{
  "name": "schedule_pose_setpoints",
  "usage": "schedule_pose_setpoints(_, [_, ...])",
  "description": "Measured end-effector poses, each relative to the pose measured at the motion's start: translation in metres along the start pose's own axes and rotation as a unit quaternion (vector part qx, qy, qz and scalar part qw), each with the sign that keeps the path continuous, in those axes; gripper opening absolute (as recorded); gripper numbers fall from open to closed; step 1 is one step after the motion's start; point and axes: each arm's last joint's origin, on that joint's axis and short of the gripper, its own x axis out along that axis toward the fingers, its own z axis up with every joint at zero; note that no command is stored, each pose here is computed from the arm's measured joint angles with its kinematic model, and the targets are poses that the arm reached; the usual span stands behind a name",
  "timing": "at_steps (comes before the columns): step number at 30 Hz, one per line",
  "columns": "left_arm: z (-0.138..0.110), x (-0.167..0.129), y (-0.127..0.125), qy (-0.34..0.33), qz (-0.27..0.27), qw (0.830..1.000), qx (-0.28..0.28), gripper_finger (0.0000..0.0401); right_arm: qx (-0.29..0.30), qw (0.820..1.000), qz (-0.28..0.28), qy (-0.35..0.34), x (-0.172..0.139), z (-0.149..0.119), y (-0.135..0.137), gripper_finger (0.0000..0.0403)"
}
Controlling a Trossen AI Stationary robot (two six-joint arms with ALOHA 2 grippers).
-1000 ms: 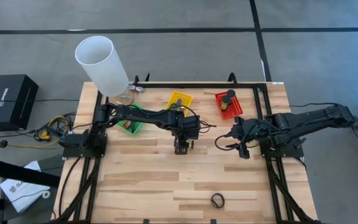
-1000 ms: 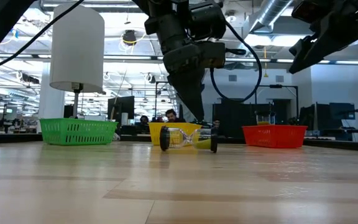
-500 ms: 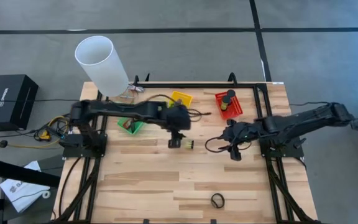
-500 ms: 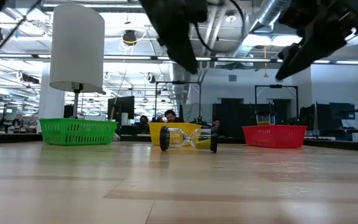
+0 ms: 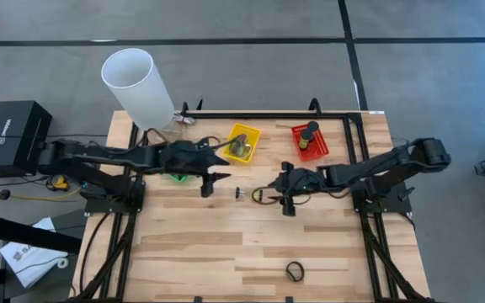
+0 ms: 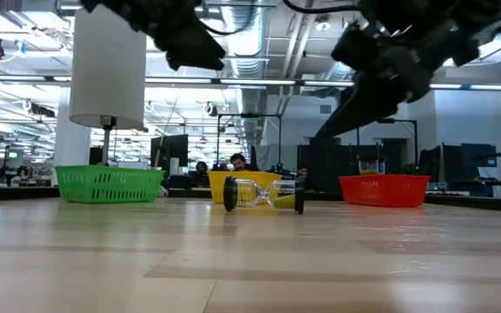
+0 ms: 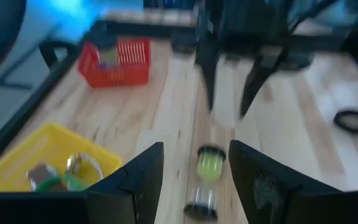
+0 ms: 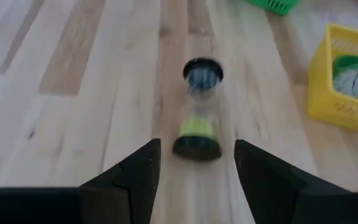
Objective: Pick & Place Office items
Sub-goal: Put the yellow hourglass into the red bin
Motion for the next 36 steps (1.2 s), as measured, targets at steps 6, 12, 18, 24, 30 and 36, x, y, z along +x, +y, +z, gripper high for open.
schedule_pose_setpoints(6, [-0.021,-0.016,0.003,-0.067,-0.003,0.998,-0.008,0.0177,0.027,0.999,-0.004,-0.038,0.026,0.0,-0.007,0.0184])
schedule_pose_setpoints(12, [-0.031,-0.019,0.003,-0.075,-0.003,0.997,-0.009,0.0177,0.017,0.999,0.027,-0.01,0.051,-0.004,-0.003,0.0216])
schedule_pose_setpoints(18, [-0.031,-0.019,0.003,-0.079,-0.003,0.997,-0.009,0.0177,0.014,1.0,0.027,-0.004,0.069,0.006,-0.001,0.0253])
schedule_pose_setpoints(24, [-0.031,-0.019,0.003,-0.08,-0.003,0.997,-0.01,0.0177,0.012,0.999,0.028,0.028,0.078,0.003,0.0,0.0259])
schedule_pose_setpoints(30, [-0.031,-0.019,0.003,-0.081,-0.004,0.997,-0.01,0.0177,0.021,0.998,0.028,0.047,0.075,0.001,0.002,0.0259])
schedule_pose_setpoints(36, [-0.031,-0.019,0.003,-0.081,-0.004,0.997,-0.01,0.0177,0.029,0.997,0.024,0.06,0.08,-0.005,0.003,0.0259])
